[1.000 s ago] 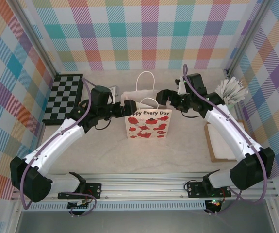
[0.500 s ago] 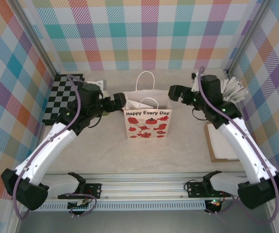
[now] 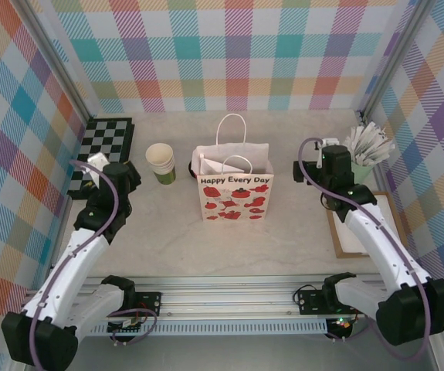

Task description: Pack the takeout coffee

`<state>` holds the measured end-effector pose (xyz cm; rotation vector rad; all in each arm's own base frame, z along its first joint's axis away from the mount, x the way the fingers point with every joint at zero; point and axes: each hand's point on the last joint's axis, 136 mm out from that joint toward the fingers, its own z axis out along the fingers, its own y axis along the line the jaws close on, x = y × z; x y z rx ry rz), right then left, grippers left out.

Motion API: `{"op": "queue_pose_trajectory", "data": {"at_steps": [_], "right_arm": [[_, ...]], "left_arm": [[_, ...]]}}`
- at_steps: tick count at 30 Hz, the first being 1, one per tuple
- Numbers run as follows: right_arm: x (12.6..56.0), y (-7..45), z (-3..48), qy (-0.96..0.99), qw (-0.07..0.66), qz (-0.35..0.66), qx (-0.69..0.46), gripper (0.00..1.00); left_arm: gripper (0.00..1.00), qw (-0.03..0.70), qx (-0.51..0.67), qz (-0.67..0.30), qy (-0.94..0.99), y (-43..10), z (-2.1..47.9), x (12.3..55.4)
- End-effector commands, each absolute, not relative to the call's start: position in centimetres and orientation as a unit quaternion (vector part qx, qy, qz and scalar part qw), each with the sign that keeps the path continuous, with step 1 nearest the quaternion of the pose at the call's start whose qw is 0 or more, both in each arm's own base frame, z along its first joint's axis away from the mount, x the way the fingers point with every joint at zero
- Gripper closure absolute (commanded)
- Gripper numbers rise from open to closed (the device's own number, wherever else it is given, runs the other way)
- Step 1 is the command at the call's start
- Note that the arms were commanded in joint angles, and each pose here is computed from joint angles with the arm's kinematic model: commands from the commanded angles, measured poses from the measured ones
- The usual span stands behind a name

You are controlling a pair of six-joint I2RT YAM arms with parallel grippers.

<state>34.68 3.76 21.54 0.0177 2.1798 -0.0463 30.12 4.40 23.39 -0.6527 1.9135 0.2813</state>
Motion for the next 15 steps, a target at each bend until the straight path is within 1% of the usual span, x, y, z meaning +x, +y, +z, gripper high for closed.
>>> {"op": "queue_pose_trajectory", "data": {"at_steps": [1, 4, 6, 7, 10, 15], "right_arm": [[36.2, 1.3, 21.1, 0.867, 0.497, -0.01, 0.042, 0.0], [36.6, -1.2, 18.5, 0.867, 0.494, -0.017, 0.061, 0.0], [36.8, -1.7, 16.3, 0.878, 0.475, 0.015, 0.061, 0.0], [37.0, -1.8, 15.0, 0.885, 0.461, 0.033, 0.055, 0.0], [37.7, -1.8, 12.2, 0.899, 0.435, 0.042, 0.034, 0.0], [39.0, 0.2, 11.0, 0.889, 0.448, 0.095, -0.009, 0.0]], "left_arm": [[0.0, 0.526, -0.319, 0.141, 0.776, 6.5, 21.5, 30.3], [0.0, 0.5, -0.3, 0.17, 0.794, 7.6, 18.2, 31.2], [0.0, 0.48, -0.288, 0.175, 0.81, 8.3, 16.3, 32.0], [0.0, 0.468, -0.278, 0.166, 0.822, 8.4, 15.1, 32.6], [0.0, 0.44, -0.263, 0.121, 0.85, 8.2, 11.8, 34.4], [0.0, 0.45, -0.222, 0.057, 0.863, 6.2, 9.3, 37.2]]}}
